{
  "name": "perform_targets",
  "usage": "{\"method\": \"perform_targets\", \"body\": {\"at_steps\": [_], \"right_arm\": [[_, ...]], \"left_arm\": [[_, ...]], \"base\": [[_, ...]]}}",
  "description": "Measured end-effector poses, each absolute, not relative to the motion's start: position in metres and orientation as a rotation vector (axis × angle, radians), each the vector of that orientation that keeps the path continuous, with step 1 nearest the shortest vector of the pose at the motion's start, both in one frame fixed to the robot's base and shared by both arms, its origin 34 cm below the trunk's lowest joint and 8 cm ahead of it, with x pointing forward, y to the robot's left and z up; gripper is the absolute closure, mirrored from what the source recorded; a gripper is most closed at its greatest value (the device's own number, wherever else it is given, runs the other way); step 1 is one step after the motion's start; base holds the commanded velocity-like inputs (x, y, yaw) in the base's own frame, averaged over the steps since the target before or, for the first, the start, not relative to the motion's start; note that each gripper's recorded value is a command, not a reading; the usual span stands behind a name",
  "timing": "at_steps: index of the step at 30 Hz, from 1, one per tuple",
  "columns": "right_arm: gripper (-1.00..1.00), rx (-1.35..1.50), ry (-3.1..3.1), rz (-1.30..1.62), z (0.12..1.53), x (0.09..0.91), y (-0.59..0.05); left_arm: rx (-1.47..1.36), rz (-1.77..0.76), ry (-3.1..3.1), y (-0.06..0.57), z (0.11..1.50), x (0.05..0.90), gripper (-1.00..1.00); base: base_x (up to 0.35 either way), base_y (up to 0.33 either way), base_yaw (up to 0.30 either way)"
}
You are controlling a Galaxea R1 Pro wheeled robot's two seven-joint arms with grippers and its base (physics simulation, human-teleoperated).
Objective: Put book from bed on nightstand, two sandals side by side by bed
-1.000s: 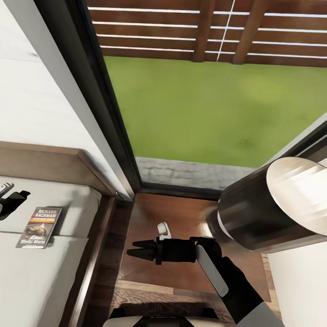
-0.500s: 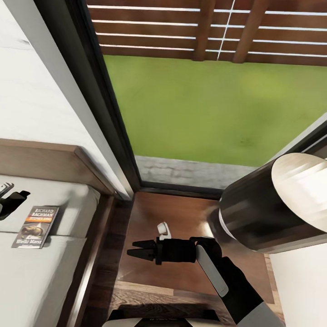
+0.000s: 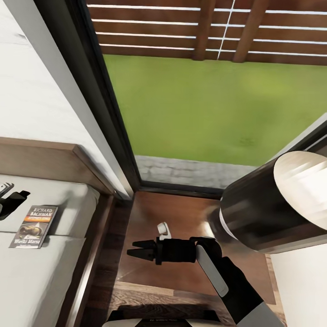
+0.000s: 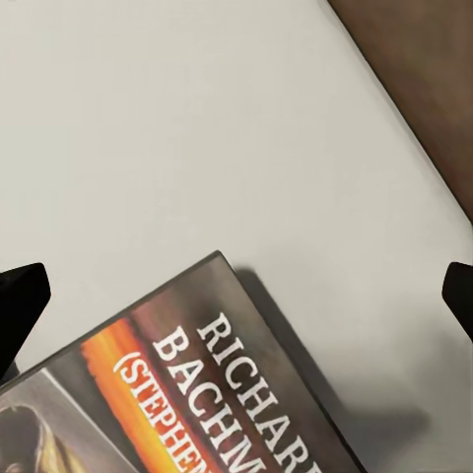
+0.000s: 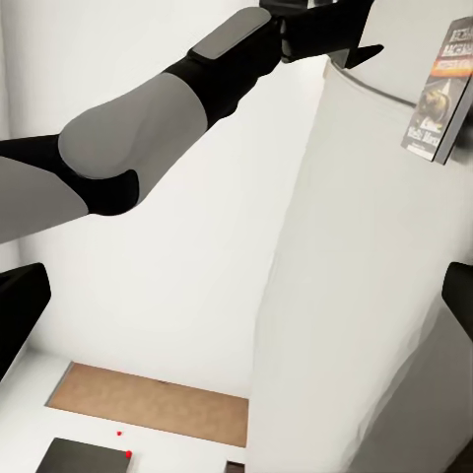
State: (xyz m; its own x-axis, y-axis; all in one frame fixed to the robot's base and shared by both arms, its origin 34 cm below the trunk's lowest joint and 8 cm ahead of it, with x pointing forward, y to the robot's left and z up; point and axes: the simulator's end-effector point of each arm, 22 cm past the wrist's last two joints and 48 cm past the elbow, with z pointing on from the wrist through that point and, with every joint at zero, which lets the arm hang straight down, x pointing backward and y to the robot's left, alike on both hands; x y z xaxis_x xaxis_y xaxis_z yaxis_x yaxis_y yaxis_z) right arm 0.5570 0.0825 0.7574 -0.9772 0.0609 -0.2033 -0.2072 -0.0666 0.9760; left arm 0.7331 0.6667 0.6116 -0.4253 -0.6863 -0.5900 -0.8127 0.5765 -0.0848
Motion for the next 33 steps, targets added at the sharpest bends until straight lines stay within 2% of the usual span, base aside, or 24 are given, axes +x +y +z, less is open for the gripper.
{"method": "perform_targets", "body": {"at_steps": [33], "right_arm": [[-1.0, -0.161, 2.011, 2.163, 0.754, 0.557, 0.083]], "left_arm": [[-1.182, 0.35, 2.227, 0.676, 0.596, 0.706, -1.0]], "base": [[0.0, 0.0, 0.0]]}}
